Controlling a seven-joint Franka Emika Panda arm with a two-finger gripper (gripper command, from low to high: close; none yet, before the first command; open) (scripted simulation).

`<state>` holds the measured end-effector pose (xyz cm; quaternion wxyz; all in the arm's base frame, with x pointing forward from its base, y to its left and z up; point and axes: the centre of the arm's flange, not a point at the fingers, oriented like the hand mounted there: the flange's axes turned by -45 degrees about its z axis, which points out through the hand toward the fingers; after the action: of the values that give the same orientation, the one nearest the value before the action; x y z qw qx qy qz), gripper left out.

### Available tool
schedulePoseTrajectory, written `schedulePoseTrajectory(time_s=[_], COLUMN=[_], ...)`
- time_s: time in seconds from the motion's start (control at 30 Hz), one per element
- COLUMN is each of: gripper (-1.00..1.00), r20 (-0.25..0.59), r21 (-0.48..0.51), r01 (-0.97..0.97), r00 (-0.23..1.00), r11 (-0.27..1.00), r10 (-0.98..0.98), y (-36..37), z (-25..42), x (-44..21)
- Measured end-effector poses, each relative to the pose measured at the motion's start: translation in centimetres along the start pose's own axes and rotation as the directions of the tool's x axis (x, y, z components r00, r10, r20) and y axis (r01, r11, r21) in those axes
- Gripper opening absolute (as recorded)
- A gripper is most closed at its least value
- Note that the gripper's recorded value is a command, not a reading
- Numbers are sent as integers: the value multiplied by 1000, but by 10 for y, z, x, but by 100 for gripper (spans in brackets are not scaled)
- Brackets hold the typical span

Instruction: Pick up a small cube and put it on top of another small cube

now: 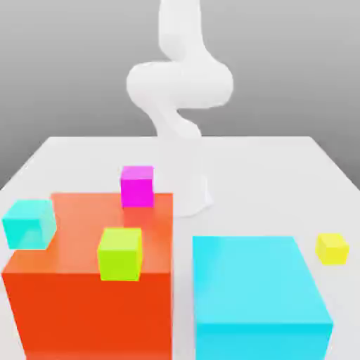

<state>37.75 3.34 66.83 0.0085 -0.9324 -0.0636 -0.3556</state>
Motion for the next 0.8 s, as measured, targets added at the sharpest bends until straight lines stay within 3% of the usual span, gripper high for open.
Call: schedulePoseTrajectory(time_s=[0.2, 0.4, 0.6, 0.8], gripper=[0, 0, 0, 0], r20=[132, 178, 143, 31], r21=[176, 361, 527, 649], r01=[302, 549, 708, 753], r00=[936, 753, 472, 116], r11=[937, 754, 470, 108], r10=[-327, -633, -870, -993], y=[-95, -197, -282, -337], z=[117, 202, 253, 272], x=[-35, -113, -227, -364])
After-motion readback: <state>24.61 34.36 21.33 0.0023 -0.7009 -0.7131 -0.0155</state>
